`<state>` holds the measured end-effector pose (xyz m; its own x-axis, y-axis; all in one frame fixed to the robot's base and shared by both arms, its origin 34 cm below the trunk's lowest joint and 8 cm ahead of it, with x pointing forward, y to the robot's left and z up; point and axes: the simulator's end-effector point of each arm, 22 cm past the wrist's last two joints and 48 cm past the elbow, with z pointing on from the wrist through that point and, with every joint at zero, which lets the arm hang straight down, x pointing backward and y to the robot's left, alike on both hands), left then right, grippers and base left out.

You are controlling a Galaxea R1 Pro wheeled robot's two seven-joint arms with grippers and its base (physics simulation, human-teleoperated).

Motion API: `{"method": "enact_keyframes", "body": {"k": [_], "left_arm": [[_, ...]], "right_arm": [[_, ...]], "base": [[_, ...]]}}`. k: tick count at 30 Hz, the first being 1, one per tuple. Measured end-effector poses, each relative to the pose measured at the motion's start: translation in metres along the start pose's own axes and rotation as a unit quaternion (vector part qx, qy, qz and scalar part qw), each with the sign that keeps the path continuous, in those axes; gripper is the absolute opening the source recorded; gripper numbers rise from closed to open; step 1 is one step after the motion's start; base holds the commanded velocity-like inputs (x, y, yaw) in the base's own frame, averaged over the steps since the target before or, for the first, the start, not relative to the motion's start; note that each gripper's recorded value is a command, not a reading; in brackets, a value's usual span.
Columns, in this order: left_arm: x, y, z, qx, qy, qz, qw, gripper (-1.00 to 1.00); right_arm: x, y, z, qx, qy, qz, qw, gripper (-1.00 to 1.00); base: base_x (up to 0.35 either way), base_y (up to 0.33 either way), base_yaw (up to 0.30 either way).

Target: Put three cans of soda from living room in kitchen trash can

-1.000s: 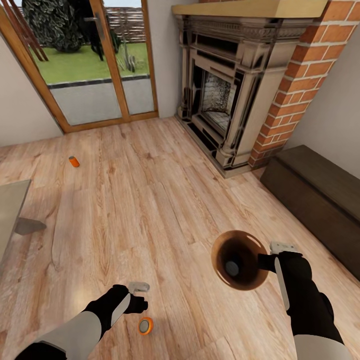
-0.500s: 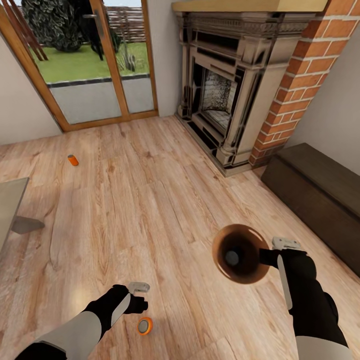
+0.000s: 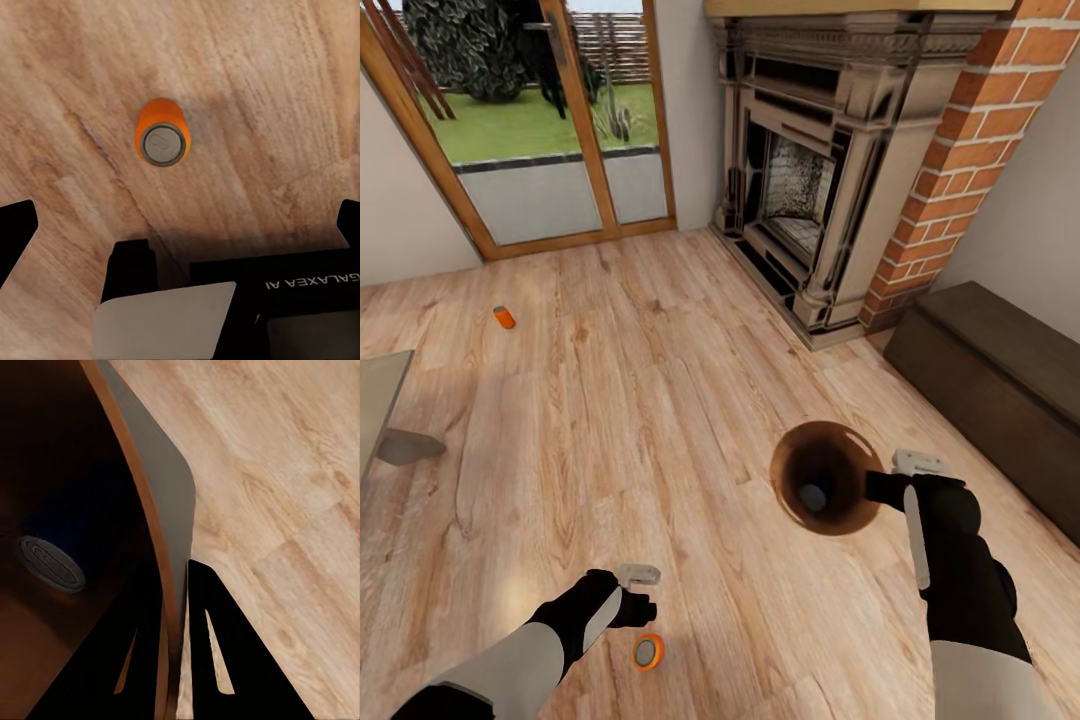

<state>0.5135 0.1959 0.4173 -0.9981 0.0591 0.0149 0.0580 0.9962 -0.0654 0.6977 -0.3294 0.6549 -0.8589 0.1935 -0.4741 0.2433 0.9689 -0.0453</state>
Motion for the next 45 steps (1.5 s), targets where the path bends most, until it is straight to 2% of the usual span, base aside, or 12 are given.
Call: {"method": "enact_keyframes", "body": {"k": [1,4,7,12,18,23,28,40,45], "left_arm": [[0.0,0.0,0.002,0.0,0.0,0.0,1.0,1.0],[0.001,0.001,0.007,0.0,0.001,0.0,1.0,1.0],[0.001,0.001,0.013,0.0,0.001,0.0,1.0,1.0],[0.001,0.001,0.021,0.001,0.001,0.0,1.0,1.0],[0.001,0.001,0.032,0.001,0.0,0.0,1.0,1.0],[0.002,0.001,0.041,0.001,-0.002,0.001,1.0,1.0],[0.002,0.002,0.05,0.001,-0.002,0.001,1.0,1.0],[0.002,0.002,0.073,0.002,-0.005,0.001,1.0,1.0],[0.002,0.002,0.082,0.002,-0.007,0.002,1.0,1.0]], "right_arm": [[-0.013,0.007,-0.001,-0.008,-0.011,0.005,0.9999,-1.0],[-0.022,0.022,0.014,-0.02,-0.001,0.015,0.9997,-1.0],[-0.026,0.026,0.042,-0.012,0.037,0.021,0.999,-1.0],[-0.027,0.04,0.068,-0.03,0.074,0.042,0.9959,-1.0],[-0.033,0.017,0.084,0.004,0.097,0.061,0.9934,-1.0],[-0.063,0.004,0.085,0.021,0.091,0.089,0.9917,-1.0],[-0.106,-0.003,0.073,0.051,0.071,0.086,0.9924,-1.0],[-0.148,0.018,0.068,0.037,0.037,0.083,0.9951,-1.0],[-0.146,0.025,0.076,0.032,0.04,0.077,0.9958,-1.0]], "base": [[0.0,0.0,0.0],[0.0,0.0,0.0],[0.0,0.0,0.0],[0.0,0.0,0.0],[0.0,0.0,0.0],[0.0,0.0,0.0],[0.0,0.0,0.0],[0.0,0.0,0.0],[0.0,0.0,0.0]]}}
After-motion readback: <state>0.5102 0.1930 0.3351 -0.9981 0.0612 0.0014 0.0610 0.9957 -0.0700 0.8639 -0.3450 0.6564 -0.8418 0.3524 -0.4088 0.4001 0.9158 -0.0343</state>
